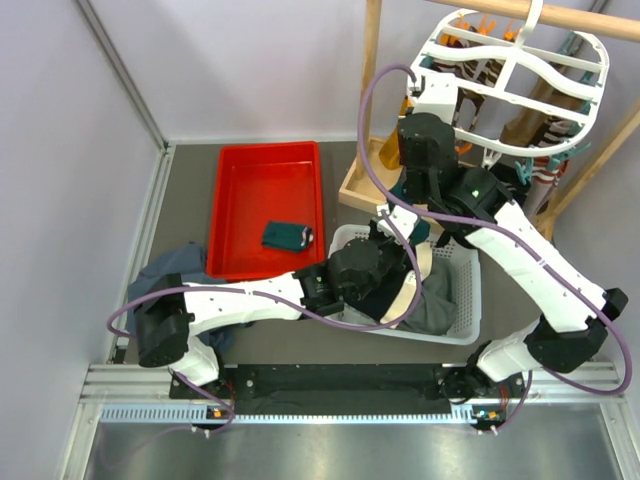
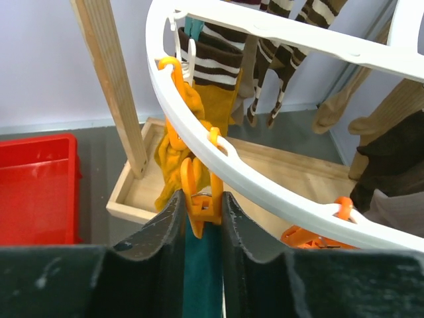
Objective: Remove the socks clipped to the hanger
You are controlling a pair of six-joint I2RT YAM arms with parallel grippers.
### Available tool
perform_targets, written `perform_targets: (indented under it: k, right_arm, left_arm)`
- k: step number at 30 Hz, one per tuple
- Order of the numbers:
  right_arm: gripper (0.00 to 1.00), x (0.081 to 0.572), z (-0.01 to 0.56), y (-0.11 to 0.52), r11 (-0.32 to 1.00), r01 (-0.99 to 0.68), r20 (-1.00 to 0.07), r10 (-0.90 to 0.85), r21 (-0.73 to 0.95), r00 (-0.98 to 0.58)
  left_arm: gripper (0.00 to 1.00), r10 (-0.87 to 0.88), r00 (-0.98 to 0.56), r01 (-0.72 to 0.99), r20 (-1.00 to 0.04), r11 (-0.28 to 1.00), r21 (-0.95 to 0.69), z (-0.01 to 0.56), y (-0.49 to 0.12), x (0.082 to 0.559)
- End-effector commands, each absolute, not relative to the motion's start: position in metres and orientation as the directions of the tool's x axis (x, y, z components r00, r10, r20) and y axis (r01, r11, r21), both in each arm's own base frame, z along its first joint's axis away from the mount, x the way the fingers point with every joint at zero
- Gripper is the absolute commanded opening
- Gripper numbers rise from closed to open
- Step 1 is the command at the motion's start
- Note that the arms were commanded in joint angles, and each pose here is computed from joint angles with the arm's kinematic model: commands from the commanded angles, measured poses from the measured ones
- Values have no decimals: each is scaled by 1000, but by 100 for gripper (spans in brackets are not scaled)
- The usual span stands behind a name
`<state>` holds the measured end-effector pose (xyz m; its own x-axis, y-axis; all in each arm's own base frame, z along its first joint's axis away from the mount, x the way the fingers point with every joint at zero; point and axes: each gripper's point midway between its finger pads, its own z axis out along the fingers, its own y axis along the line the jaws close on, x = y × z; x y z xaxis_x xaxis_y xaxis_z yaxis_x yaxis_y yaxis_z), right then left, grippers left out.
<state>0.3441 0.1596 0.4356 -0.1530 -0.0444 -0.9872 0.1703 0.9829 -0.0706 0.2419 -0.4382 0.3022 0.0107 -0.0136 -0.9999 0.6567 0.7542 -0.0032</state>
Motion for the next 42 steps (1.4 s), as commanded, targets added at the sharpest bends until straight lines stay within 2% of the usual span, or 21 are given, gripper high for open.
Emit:
perform_targets:
  k: [1, 9, 14, 21, 23, 28, 31, 32, 33, 34, 36, 38, 40, 42]
  right_arm:
    - [15, 341, 464, 144, 982, 191, -998, 16, 3, -66]
    - [15, 332, 471, 134, 988, 155, -998, 28, 18, -61]
    - [15, 325, 467, 129, 994, 104, -996, 43, 35, -73]
    - [17, 311, 460, 116, 998, 53, -995, 40, 36, -89]
    - [18, 306, 459, 110, 998, 49, -996, 36, 32, -84]
    - [19, 302, 454, 97, 999, 45, -997, 17, 14, -77]
    - [20, 299, 452, 93, 1000, 24, -997, 8, 7, -71]
    - [20, 299, 452, 90, 1000, 25, -998, 7, 5, -70]
    - [20, 297, 454, 88, 1000, 23, -998, 5, 4, -64]
    - [20, 296, 453, 87, 1000, 23, -998, -3, -5, -66]
    - [20, 294, 455, 85, 1000, 23, -998, -4, -5, -59]
    - [20, 293, 455, 84, 1000, 16, -998, -4, -5, -58]
    - [20, 291, 456, 81, 1000, 18, -999, -7, -8, -54]
    - [21, 291, 454, 80, 1000, 21, -998, -10, -12, -59]
  left_arm:
    - [0, -114, 41, 662, -993, 747, -59, 335, -431, 236]
    - [0, -105, 1, 562, -994, 823, -86, 312, -405, 249]
    - [0, -132, -58, 478, -990, 867, -143, 300, -366, 263]
    - [0, -252, -205, 289, -946, 908, -304, 280, -275, 324]
    - [0, -241, -242, 212, -940, 932, -293, 265, -249, 341]
    - [0, -246, -355, 143, -902, 939, -313, 224, -227, 362]
    - [17, -240, -401, 92, -884, 949, -300, 199, -218, 369]
    - [29, -249, -407, 65, -879, 952, -300, 195, -212, 372]
    - [50, -255, -434, 37, -864, 953, -300, 186, -210, 371]
    - [60, -256, -439, 36, -861, 953, -302, 186, -210, 373]
    - [73, -245, -426, 89, -871, 947, -310, 198, -218, 373]
    - [78, -208, -441, 209, -873, 922, -325, 210, -236, 367]
    - [92, -200, -392, 326, -898, 882, -339, 244, -255, 366]
    - [93, -179, -356, 423, -917, 845, -329, 272, -273, 359]
